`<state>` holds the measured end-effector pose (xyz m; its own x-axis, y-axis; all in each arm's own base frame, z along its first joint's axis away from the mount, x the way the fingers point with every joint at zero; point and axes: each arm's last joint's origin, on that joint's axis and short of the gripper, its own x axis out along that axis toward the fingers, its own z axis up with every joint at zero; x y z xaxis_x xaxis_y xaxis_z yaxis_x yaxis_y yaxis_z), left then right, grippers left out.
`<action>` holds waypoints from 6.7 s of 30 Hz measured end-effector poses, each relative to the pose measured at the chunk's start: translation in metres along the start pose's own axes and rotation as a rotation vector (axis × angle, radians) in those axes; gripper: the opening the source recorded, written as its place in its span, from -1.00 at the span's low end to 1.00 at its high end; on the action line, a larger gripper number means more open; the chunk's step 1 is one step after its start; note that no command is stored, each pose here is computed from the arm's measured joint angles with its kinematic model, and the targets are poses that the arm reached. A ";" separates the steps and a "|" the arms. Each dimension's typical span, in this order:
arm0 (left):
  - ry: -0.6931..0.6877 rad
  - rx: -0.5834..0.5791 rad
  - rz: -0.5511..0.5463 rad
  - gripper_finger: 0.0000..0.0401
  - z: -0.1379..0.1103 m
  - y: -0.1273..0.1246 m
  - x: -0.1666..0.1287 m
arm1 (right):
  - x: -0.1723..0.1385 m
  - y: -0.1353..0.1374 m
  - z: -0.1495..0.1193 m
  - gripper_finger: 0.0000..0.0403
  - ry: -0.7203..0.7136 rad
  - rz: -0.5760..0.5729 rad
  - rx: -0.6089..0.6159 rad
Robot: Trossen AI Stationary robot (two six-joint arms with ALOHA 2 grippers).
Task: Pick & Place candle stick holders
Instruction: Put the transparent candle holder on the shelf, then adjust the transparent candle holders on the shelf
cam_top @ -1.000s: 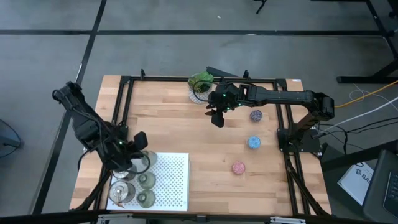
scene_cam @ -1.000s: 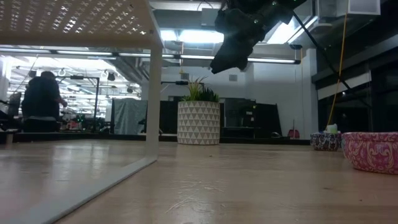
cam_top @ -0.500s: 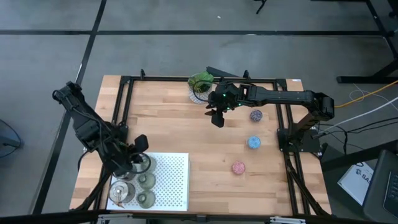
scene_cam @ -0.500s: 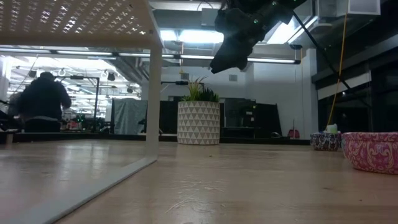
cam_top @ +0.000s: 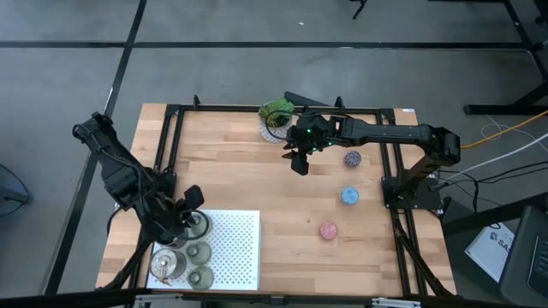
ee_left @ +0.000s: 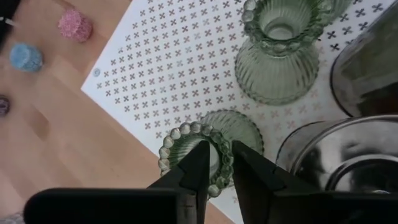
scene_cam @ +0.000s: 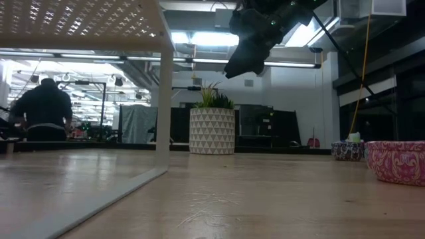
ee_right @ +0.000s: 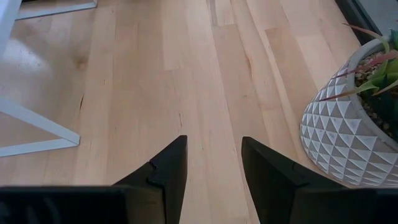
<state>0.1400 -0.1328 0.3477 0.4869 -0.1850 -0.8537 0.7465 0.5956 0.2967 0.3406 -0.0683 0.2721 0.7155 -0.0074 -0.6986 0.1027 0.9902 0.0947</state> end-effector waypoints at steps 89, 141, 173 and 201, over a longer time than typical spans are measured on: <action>-0.881 -0.849 0.712 -0.95 -0.194 -0.014 -0.066 | 0.000 0.196 0.040 -0.99 -0.292 0.431 -0.313; -0.881 -0.849 0.712 -0.96 -0.194 -0.014 -0.066 | 0.155 0.342 0.027 -1.00 -0.561 0.591 -0.476; -0.881 -0.849 0.712 -0.97 -0.194 -0.014 -0.066 | 0.166 0.321 0.036 -1.00 -0.569 0.507 -0.393; -0.881 -0.849 0.712 -0.96 -0.194 -0.014 -0.066 | 0.066 0.263 0.035 -1.00 -0.612 0.424 -0.386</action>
<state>0.0096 0.0223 0.3167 0.9930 0.1178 0.0037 -0.1173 0.9907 -0.0696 0.4386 0.1865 0.2760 0.9004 0.4121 -0.1395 -0.4236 0.9035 -0.0651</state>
